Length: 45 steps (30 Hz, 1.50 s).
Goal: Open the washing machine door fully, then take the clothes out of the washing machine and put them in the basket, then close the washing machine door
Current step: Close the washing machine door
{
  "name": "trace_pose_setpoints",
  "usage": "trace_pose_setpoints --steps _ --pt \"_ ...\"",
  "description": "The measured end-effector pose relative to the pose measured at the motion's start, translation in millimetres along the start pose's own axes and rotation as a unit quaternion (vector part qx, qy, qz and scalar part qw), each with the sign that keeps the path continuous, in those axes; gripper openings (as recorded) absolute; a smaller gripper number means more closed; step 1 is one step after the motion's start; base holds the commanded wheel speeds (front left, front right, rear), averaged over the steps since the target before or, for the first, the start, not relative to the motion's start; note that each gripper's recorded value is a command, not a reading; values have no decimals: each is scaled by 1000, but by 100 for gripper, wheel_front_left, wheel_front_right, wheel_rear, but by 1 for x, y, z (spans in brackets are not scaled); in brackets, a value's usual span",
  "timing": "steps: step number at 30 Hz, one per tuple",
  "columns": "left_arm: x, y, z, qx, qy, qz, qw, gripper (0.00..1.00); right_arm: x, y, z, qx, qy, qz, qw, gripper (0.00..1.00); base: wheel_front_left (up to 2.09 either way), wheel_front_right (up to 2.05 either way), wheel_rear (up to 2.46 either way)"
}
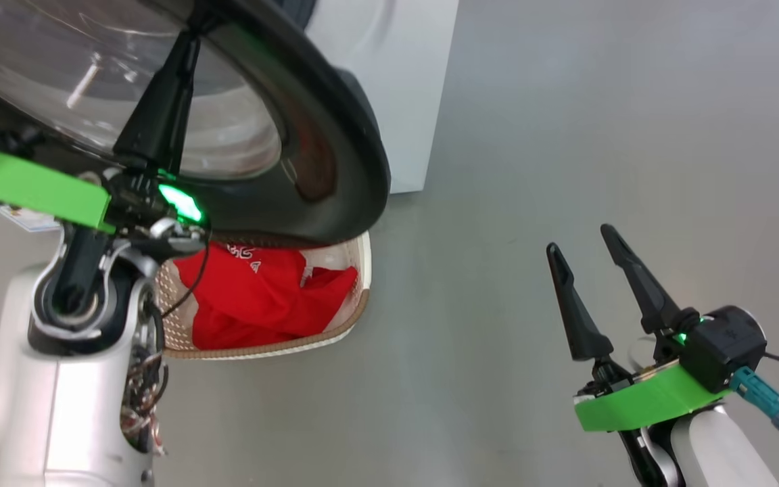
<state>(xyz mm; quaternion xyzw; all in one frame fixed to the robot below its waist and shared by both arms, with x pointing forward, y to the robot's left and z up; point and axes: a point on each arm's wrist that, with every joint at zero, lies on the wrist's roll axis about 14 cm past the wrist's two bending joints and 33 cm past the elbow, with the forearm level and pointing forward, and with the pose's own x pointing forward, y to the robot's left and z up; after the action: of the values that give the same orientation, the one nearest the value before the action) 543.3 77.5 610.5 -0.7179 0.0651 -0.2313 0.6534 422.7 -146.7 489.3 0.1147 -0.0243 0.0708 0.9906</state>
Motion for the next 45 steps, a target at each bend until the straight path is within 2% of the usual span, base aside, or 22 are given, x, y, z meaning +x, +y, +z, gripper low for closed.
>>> trace_pose_setpoints --steps 9,29,45 --pt "29 10 -6 -5 10 -4 1000 0 4 -12 -3 -5 3 -14 1000 100 0 0 0" --pt "63 33 -1 -8 0 1 1000 0 10 -24 -18 -8 19 -28 999 100 0 0 0" --pt "71 28 -9 18 16 -7 1000 0 12 -26 -17 -9 17 -29 999 100 0 0 0"
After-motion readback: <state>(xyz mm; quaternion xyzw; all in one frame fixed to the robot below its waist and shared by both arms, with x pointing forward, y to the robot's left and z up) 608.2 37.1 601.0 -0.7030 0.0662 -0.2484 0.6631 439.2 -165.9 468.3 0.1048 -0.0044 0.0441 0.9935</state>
